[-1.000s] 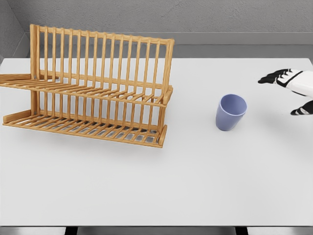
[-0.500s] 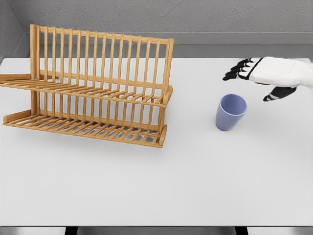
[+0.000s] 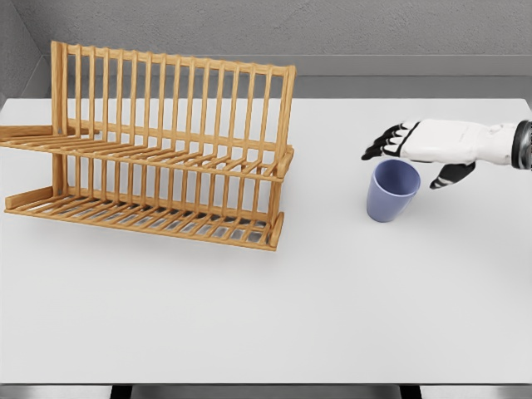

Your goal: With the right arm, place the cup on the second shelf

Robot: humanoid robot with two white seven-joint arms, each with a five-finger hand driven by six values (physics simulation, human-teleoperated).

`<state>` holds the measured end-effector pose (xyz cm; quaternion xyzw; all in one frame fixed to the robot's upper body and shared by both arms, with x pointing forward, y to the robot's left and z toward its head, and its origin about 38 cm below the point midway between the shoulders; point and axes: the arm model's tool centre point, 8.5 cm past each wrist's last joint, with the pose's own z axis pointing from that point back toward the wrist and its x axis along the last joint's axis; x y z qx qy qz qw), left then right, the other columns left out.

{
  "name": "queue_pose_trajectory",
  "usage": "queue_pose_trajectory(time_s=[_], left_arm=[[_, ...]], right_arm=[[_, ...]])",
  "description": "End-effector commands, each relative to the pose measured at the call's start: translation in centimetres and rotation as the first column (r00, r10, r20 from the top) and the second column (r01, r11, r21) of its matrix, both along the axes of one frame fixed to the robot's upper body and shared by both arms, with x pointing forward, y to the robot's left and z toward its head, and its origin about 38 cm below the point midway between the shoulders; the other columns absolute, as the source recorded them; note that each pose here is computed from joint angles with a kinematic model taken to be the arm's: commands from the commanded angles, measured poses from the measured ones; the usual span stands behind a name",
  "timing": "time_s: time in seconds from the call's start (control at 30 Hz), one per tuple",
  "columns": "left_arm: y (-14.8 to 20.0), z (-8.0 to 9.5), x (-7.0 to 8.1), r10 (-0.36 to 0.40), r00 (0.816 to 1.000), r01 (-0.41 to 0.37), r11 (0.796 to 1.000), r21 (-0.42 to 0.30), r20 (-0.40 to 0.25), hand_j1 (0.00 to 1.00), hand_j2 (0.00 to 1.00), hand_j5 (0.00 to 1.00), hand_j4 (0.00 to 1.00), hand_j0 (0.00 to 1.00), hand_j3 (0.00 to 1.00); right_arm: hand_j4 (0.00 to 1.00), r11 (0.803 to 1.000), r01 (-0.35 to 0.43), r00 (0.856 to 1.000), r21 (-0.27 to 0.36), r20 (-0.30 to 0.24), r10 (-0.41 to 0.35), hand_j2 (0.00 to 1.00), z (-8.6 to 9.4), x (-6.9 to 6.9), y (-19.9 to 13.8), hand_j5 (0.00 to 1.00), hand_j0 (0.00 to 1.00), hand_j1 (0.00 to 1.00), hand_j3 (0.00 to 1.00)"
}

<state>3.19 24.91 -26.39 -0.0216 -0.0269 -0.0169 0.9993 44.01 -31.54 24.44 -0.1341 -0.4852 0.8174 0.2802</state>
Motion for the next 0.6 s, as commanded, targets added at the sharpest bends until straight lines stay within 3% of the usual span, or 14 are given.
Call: queue_pose_trajectory(time_s=[0.0, 0.47, 0.57], left_arm=[[0.0, 0.0, 0.0, 0.000, 1.000, 0.000, 1.000, 0.000, 0.000, 1.00, 1.00, 1.00, 1.00, 1.00, 1.00], [0.0, 0.0, 0.0, 0.000, 1.000, 0.000, 1.000, 0.000, 0.000, 1.00, 1.00, 1.00, 1.00, 1.00, 1.00], [0.0, 0.0, 0.0, 0.000, 1.000, 0.000, 1.000, 0.000, 0.000, 1.00, 1.00, 1.00, 1.00, 1.00, 1.00]], right_arm=[[1.00, 1.000, -0.003, 1.000, 0.000, -0.026, 0.003, 1.00, -1.0, 0.0, 0.3, 1.00, 1.00, 1.00, 1.00], [0.99, 0.999, -0.028, 0.997, -0.025, -0.067, 0.026, 0.99, -2.8, -0.3, 1.3, 0.99, 0.99, 0.99, 0.99], [0.75, 0.999, -0.030, 0.997, -0.026, -0.068, 0.028, 0.75, -2.8, -0.3, 1.3, 0.75, 0.75, 0.75, 0.75]])
